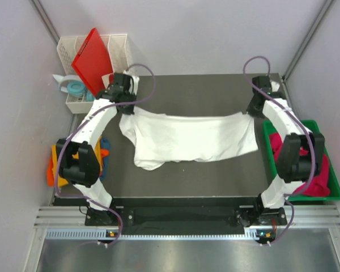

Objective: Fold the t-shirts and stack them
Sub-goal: Flatten out the tshirt

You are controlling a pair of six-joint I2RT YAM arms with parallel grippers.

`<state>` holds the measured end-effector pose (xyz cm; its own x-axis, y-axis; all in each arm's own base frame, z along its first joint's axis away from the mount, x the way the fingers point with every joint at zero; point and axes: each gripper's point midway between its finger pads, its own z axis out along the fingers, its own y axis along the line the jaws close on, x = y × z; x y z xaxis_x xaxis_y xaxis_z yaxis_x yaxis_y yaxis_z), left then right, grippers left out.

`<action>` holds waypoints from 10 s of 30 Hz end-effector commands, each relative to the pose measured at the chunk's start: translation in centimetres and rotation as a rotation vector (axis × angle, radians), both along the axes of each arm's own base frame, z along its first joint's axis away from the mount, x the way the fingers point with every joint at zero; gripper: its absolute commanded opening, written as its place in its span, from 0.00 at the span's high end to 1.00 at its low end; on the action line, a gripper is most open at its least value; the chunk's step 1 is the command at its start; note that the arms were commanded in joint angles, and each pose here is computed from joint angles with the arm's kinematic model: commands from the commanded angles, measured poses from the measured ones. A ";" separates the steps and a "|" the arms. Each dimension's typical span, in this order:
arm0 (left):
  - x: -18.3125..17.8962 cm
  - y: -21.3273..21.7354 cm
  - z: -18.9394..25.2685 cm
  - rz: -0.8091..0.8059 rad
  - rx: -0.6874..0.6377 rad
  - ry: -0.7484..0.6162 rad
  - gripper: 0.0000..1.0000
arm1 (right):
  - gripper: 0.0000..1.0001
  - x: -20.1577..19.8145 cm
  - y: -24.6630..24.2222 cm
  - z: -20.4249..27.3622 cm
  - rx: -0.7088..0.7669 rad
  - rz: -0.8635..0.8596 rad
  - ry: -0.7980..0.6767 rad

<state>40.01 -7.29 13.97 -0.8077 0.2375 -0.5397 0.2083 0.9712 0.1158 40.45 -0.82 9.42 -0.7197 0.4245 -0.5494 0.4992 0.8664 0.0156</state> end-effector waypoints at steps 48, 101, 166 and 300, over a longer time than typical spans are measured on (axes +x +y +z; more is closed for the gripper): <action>-6.3 7.1 28.6 0.060 -0.154 -0.697 1.00 | 1.00 -14.4 -3.7 27.7 -0.129 -0.074 -0.672; -3.0 1.3 7.7 -0.080 -0.214 -0.278 0.06 | 0.09 -12.7 3.1 3.0 0.052 -0.189 -0.180; -10.1 0.0 2.9 -0.221 -0.250 -0.042 0.03 | 1.00 -12.1 -4.2 -3.9 -0.124 -0.311 -0.013; 6.4 -9.3 4.3 -0.224 -0.251 -0.209 1.00 | 1.00 -3.4 -3.7 2.8 -0.199 -0.129 -0.127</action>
